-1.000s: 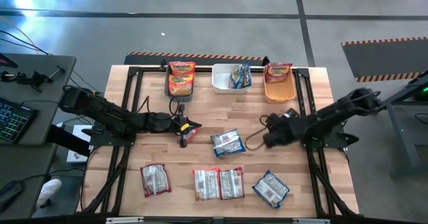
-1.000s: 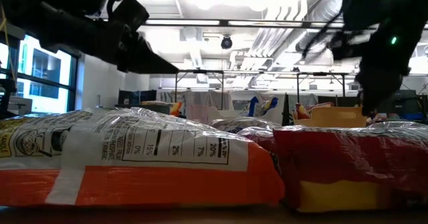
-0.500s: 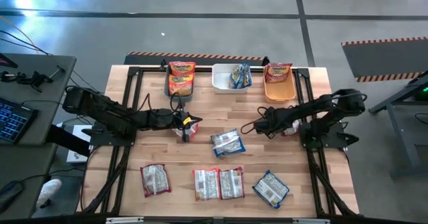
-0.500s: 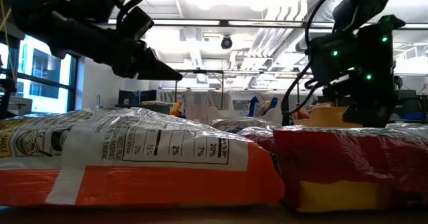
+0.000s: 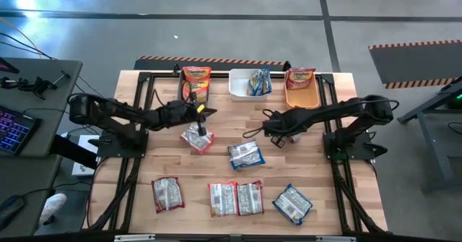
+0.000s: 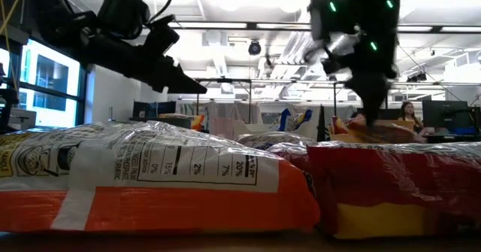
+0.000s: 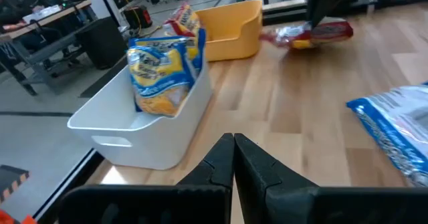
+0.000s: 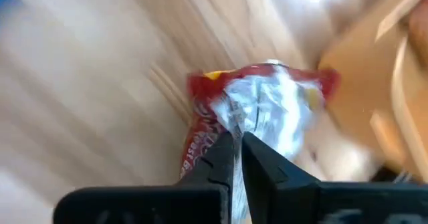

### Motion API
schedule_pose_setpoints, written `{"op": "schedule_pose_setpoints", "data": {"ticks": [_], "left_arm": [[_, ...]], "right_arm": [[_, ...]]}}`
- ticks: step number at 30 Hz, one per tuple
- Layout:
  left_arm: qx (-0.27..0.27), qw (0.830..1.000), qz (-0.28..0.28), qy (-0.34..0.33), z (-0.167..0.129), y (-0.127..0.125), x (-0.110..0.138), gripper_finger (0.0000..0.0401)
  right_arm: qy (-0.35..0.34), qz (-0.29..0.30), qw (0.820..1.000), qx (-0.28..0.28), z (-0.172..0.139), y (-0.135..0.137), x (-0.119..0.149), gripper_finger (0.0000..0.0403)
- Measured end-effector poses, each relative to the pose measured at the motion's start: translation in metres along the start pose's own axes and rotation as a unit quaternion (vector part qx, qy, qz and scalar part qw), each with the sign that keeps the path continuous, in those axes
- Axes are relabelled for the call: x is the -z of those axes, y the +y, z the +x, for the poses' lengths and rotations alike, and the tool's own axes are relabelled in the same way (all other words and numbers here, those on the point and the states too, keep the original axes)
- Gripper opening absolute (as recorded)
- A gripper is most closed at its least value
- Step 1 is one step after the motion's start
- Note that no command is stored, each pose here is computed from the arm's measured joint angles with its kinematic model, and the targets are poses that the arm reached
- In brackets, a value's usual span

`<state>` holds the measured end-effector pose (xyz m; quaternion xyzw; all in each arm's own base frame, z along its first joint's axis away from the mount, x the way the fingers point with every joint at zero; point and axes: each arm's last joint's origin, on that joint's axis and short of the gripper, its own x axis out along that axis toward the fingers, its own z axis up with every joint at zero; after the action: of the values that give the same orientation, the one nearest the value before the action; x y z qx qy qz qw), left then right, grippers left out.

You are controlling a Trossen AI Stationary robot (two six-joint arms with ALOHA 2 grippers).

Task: Sort Maruchan noodles
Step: Put the right red noodle pack into the yellow bin

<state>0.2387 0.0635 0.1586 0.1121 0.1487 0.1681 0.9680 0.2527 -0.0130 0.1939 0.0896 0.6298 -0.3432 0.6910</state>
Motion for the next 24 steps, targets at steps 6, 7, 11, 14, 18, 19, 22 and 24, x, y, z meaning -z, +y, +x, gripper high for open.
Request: {"op": "schedule_pose_setpoints", "data": {"ticks": [6, 7, 11, 14, 18, 19, 22, 24], "left_arm": [[0.011, 1.0, -0.019, -0.016, 0.002, 0.024, 0.003, 0.0], [0.015, 1.0, -0.02, -0.018, 0.002, 0.027, 0.004, 0.0], [0.02, 0.999, -0.025, -0.019, 0.002, 0.037, 0.007, 0.0], [0.011, 0.999, -0.028, -0.017, 0.001, 0.043, 0.009, 0.0], [-0.003, 0.999, -0.032, -0.013, 0.001, 0.05, 0.011, 0.0], [-0.005, 0.999, -0.032, -0.013, 0.001, 0.051, 0.011, 0.0], [-0.01, 0.999, -0.033, -0.011, 0.001, 0.053, 0.012, 0.0], [-0.01, 0.999, -0.033, -0.012, 0.001, 0.053, 0.012, 0.0]], "right_arm": [[-0.105, -0.055, 0.991, -0.067, -0.062, -0.024, -0.03, 0.0002], [-0.122, -0.061, 0.987, -0.084, -0.071, -0.032, -0.033, 0.0002], [-0.142, -0.036, 0.982, -0.121, -0.085, -0.064, -0.038, 0.0003], [-0.104, -0.04, 0.982, -0.153, -0.073, -0.055, -0.031, 0.0021], [-0.05, -0.03, 0.987, -0.152, -0.054, -0.021, -0.011, 0.0074], [-0.047, -0.02, 0.989, -0.136, -0.048, -0.013, -0.007, 0.009], [-0.041, 0.004, 0.995, -0.09, -0.028, 0.006, 0.002, 0.014], [-0.04, 0.01, 0.998, -0.056, -0.016, 0.016, 0.004, 0.0166]]}}
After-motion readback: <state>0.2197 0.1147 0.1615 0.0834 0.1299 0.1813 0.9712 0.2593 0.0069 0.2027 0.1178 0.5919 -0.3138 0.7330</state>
